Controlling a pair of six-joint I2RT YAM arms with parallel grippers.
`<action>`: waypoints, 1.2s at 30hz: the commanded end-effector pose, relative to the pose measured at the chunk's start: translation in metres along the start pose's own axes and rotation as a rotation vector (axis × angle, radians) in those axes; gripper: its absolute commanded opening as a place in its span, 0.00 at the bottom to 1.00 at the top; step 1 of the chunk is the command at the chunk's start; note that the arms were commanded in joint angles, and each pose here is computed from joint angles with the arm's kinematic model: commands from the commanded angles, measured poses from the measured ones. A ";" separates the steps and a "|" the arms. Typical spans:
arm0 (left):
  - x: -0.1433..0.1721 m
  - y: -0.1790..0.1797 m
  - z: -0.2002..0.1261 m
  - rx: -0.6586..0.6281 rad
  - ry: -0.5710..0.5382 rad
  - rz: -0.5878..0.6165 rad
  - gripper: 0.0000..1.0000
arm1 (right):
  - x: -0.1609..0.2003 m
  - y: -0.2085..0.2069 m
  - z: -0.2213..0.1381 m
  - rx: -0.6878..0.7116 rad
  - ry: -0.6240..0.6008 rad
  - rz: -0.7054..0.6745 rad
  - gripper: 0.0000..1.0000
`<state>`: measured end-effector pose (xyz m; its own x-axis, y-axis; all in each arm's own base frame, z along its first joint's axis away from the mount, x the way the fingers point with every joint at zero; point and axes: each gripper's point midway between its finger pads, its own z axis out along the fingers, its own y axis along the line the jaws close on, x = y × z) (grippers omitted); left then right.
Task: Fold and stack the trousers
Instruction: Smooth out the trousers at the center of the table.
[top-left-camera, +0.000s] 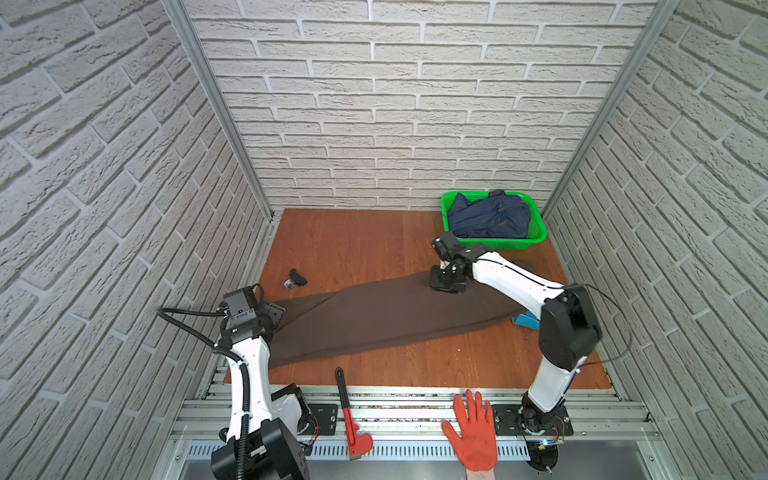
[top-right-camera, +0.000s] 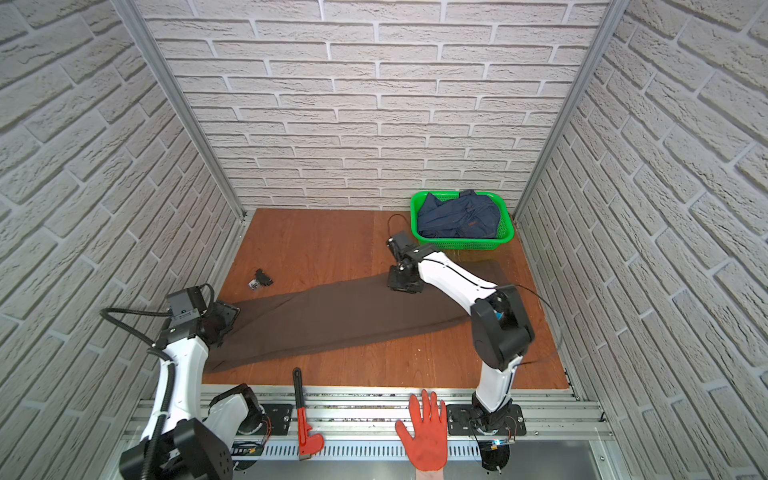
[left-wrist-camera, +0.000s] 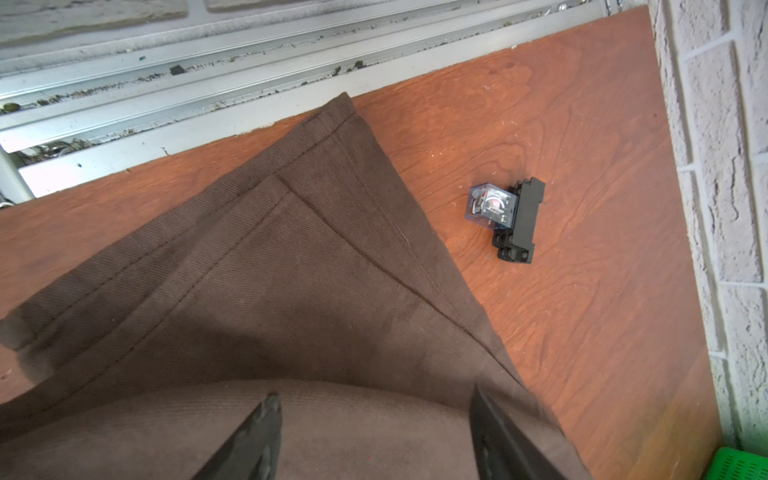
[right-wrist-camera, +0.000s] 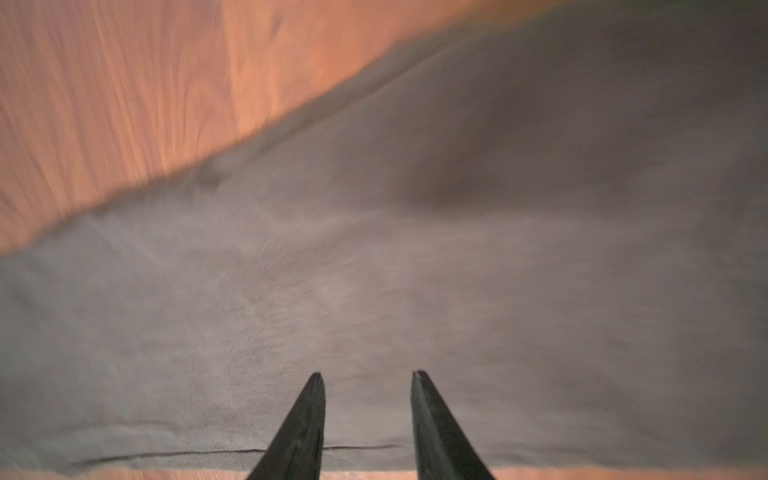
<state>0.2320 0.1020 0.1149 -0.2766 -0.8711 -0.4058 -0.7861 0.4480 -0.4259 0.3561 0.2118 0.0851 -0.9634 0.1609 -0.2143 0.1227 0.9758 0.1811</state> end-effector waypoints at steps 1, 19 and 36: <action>-0.012 -0.006 -0.011 0.008 -0.025 0.031 0.72 | 0.023 0.026 0.029 -0.014 0.087 -0.063 0.36; -0.009 0.010 0.012 -0.013 0.089 0.009 0.75 | 0.004 -0.050 0.101 0.155 0.093 0.172 0.36; -0.037 0.060 -0.021 -0.257 0.009 0.004 0.95 | 0.001 -0.023 0.078 0.090 0.089 0.065 0.39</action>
<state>0.1990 0.1515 0.1238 -0.2548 -0.8795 -0.4020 -0.8797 0.3834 -0.2812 0.3997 0.2140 0.0247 -0.9396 0.2891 -0.1833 0.2421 0.9398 0.2412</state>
